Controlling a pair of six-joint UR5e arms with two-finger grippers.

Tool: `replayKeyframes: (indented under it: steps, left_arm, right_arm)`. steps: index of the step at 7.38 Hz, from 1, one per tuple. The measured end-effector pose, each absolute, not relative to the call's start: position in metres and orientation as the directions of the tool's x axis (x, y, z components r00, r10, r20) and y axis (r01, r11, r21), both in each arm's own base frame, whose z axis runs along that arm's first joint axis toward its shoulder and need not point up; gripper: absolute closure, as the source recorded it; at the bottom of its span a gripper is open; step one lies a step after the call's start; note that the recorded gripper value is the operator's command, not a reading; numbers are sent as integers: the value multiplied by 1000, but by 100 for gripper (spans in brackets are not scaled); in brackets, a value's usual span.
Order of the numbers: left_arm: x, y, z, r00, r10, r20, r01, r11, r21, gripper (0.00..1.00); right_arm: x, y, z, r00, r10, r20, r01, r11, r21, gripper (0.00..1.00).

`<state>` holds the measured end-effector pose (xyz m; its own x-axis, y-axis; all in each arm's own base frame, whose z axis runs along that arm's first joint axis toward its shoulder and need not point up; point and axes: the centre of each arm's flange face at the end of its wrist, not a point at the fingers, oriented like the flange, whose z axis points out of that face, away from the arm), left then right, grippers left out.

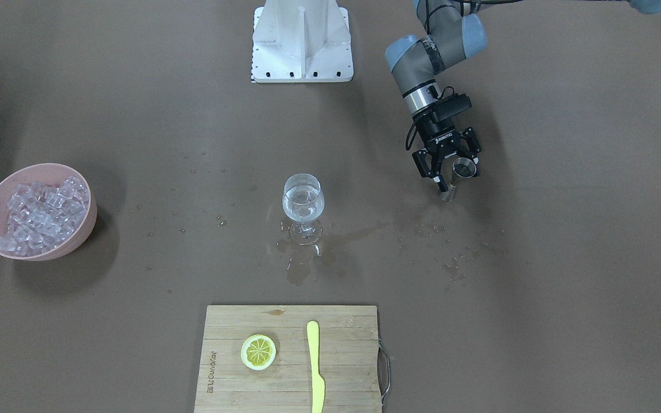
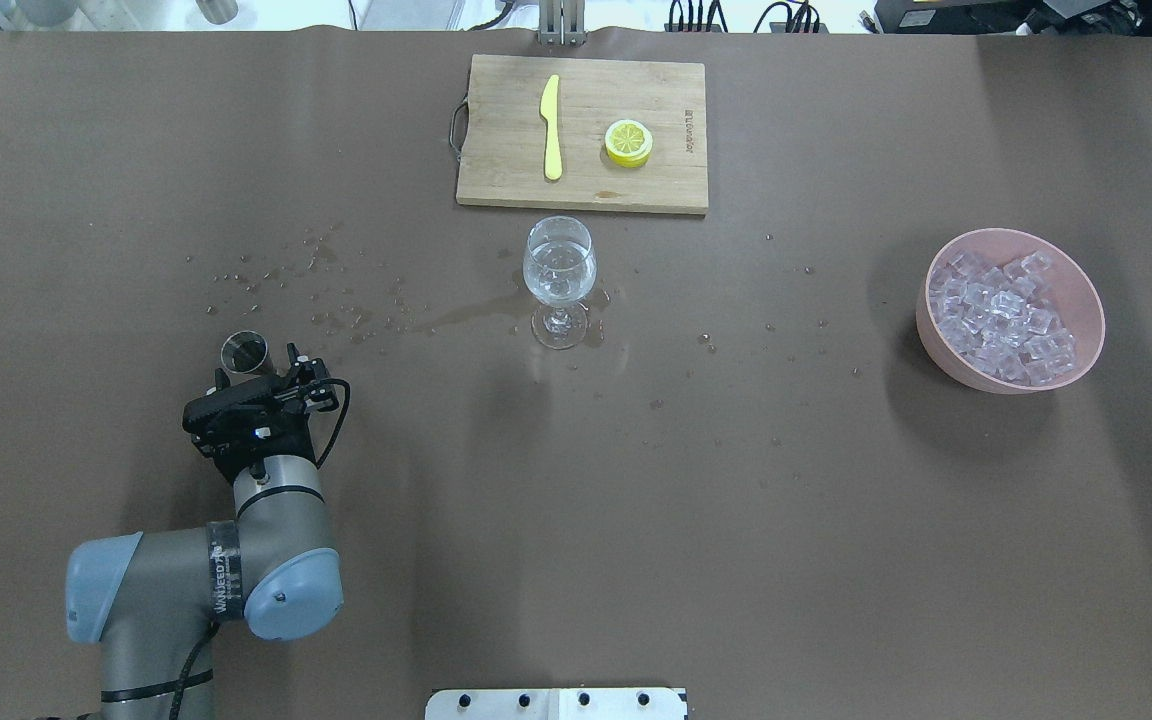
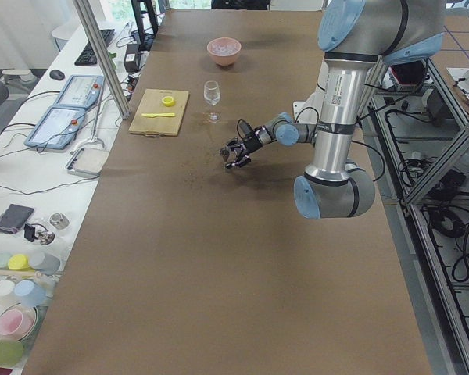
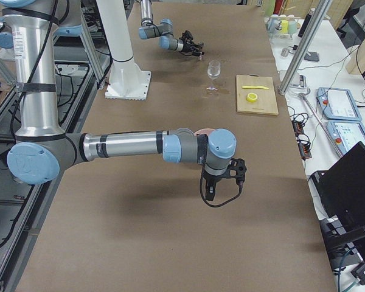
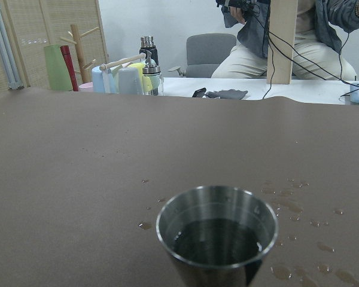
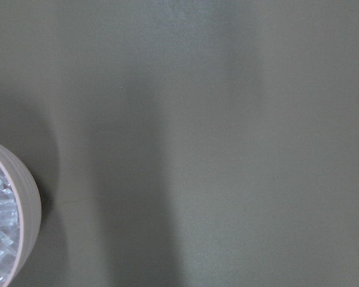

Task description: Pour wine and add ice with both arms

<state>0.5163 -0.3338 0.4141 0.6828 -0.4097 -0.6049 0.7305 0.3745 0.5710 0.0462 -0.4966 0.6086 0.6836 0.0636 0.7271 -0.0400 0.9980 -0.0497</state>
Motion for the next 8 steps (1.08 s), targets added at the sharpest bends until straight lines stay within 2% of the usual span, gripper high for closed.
replayKeyframes:
  steps: [1, 2, 3, 4, 8]
  left_arm:
    - [520, -336, 417, 687, -411, -600, 727, 372, 578, 24]
    - [524, -337, 420, 690, -412, -594, 723, 370, 583, 38]
    - [527, -338, 422, 691, -414, -593, 722, 369, 585, 61]
    - [527, -338, 422, 690, -415, -593, 723, 368, 585, 100]
    - [519, -343, 409, 669, -417, -615, 743, 358, 565, 100]
  right_arm:
    - [46, -497, 609, 683, 62, 728, -39, 998, -49, 0]
    - [46, -497, 609, 683, 60, 728, -37, 998, -47, 0]
    - [46, -496, 609, 683, 59, 728, -36, 998, -47, 0]
    - [46, -496, 610, 683, 60, 728, -36, 998, -48, 0]
    - [45, -496, 609, 673, 57, 737, -33, 998, -47, 0]
